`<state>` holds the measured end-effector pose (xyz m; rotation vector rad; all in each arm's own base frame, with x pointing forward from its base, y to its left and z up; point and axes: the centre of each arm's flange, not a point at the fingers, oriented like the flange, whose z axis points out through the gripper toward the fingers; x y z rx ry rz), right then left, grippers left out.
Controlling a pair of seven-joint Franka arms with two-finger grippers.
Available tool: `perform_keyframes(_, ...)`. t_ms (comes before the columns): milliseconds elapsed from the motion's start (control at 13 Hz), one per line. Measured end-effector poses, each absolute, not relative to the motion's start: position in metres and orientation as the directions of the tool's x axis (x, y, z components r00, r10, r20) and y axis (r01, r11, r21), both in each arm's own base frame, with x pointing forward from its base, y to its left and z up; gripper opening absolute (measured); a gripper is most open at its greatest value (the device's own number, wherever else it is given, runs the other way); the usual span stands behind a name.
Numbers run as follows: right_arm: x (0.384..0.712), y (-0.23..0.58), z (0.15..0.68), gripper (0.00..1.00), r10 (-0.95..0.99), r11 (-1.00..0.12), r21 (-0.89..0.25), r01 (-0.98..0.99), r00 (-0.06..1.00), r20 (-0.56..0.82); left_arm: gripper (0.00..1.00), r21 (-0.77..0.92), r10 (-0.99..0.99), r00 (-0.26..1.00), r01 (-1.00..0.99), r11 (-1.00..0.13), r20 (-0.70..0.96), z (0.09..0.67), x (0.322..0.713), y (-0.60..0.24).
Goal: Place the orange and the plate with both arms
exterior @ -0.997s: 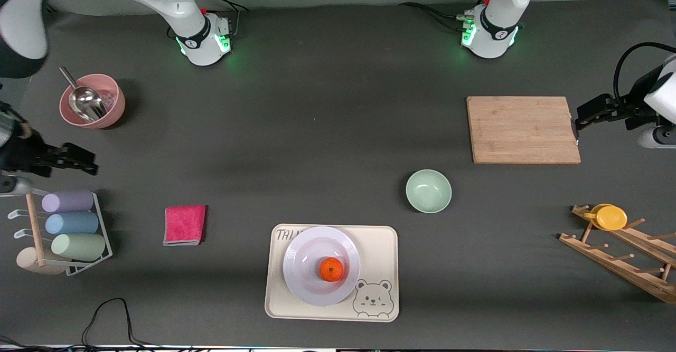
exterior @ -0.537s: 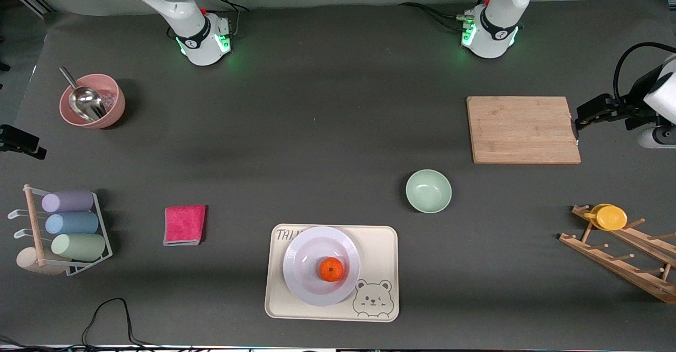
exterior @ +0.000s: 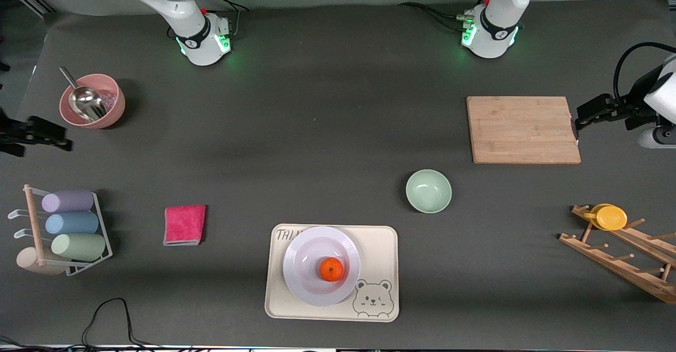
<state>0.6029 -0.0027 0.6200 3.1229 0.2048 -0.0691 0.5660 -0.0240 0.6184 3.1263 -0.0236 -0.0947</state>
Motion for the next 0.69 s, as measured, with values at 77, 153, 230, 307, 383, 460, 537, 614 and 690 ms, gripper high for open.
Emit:
perform_keyframes(77, 0.605, 0.028, 0.615, 1.00, 0.145, -0.989, 0.010, 0.145, 0.988, -0.051, 1.00, 0.014, -0.016, 0.998, -0.015, -1.000, -0.060, 0.618, 0.566, -0.024)
perform_keyframes(153, 0.606, 0.051, 0.610, 1.00, 0.135, -0.991, 0.013, 0.136, 0.990, -0.049, 1.00, 0.014, -0.016, 0.998, -0.015, -1.000, -0.060, 0.618, 0.566, -0.024)
perform_keyframes(230, 0.607, 0.061, 0.606, 1.00, 0.124, -0.992, 0.015, 0.125, 0.991, -0.046, 1.00, 0.014, -0.016, 0.998, -0.015, -1.000, -0.060, 0.618, 0.566, -0.024)
perform_keyframes(307, 0.607, 0.063, 0.603, 1.00, 0.119, -0.993, 0.015, 0.120, 0.992, -0.044, 1.00, 0.014, -0.016, 0.998, -0.015, -1.000, -0.060, 0.618, 0.566, -0.024)
perform_keyframes(383, 0.607, 0.060, 0.601, 1.00, 0.114, -0.993, 0.016, 0.114, 0.993, -0.044, 1.00, 0.014, -0.016, 0.998, -0.015, -1.000, -0.060, 0.618, 0.566, -0.024)
perform_keyframes(460, 0.608, 0.056, 0.602, 1.00, 0.107, -0.994, 0.016, 0.108, 0.993, -0.039, 1.00, 0.014, -0.016, 0.998, -0.015, -1.000, -0.060, 0.618, 0.566, -0.024)
perform_keyframes(537, 0.607, 0.052, 0.605, 1.00, 0.100, -0.995, 0.015, 0.101, 0.994, -0.034, 1.00, 0.014, -0.016, 0.998, -0.015, -1.000, -0.060, 0.618, 0.566, -0.024)
perform_keyframes(614, 0.607, 0.046, 0.607, 1.00, 0.090, -0.996, 0.010, 0.090, 0.996, -0.029, 1.00, 0.014, -0.015, 0.998, -0.015, -1.000, -0.060, 0.619, 0.566, -0.024)
perform_keyframes(690, 0.607, 0.039, 0.610, 1.00, 0.079, -0.997, -0.004, 0.079, 0.997, -0.023, 1.00, 0.014, -0.015, 0.998, -0.015, -1.000, -0.060, 0.618, 0.566, -0.024)
